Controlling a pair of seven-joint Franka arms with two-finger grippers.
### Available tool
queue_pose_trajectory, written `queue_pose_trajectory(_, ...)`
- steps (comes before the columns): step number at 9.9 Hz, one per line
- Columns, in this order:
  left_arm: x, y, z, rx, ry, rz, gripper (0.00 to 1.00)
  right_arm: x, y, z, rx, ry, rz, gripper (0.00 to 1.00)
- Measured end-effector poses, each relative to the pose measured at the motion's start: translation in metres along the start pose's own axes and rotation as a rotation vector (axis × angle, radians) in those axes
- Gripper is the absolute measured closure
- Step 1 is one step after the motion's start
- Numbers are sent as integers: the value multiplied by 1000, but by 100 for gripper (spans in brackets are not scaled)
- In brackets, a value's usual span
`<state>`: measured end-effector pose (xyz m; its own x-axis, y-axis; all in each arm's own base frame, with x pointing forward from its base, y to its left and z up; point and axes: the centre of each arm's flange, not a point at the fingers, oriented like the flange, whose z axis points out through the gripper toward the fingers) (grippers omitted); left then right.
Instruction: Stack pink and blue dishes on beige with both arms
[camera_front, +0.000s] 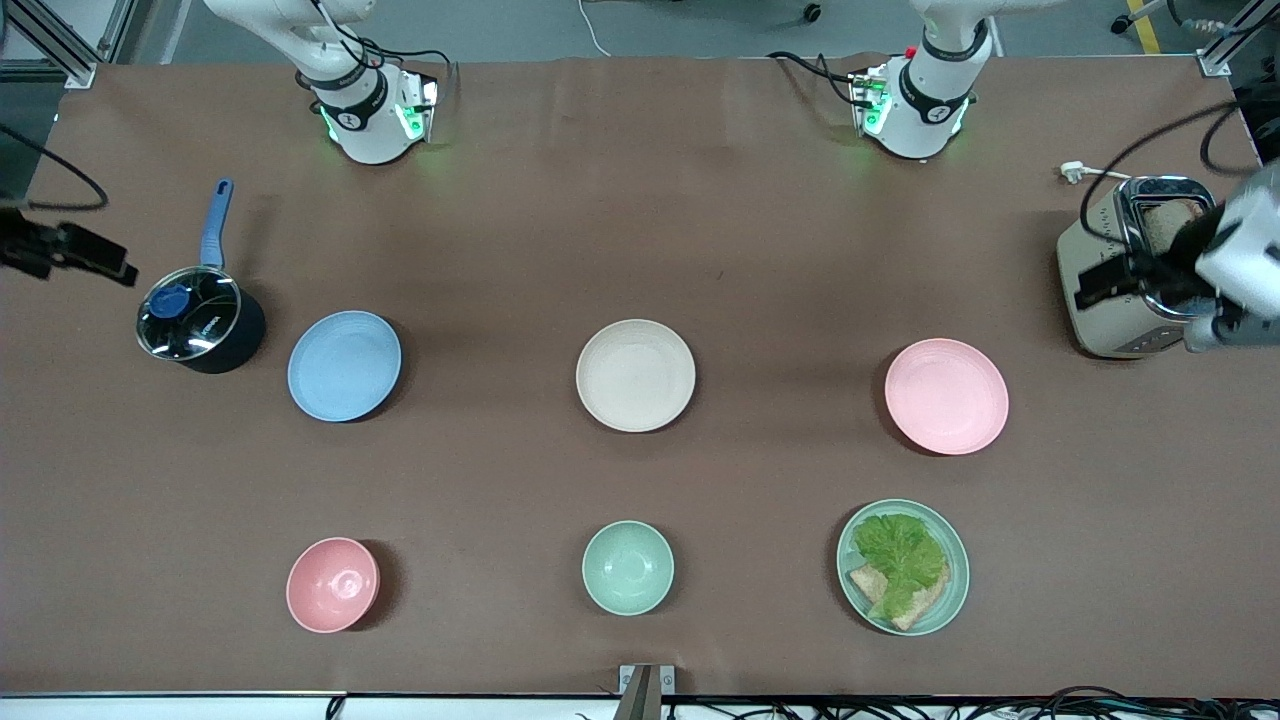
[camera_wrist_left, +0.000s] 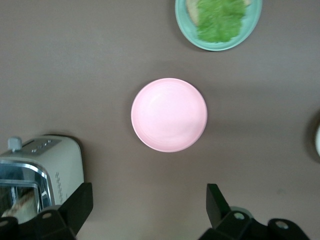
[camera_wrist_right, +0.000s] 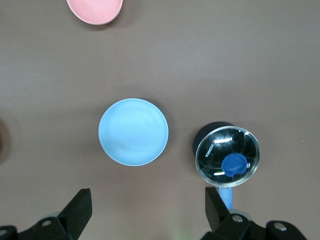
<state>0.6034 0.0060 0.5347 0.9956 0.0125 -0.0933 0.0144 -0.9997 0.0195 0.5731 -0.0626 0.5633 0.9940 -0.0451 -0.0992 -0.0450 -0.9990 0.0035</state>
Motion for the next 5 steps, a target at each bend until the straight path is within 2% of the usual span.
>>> queue_pose_trajectory(3,39,-46,117,-22,-18,79,0,38,30,131,11,-33,-91,0)
queue_pose_trajectory(5,49,-68,183,-29,6,151,0,48,41,205,62,-25,-149,0)
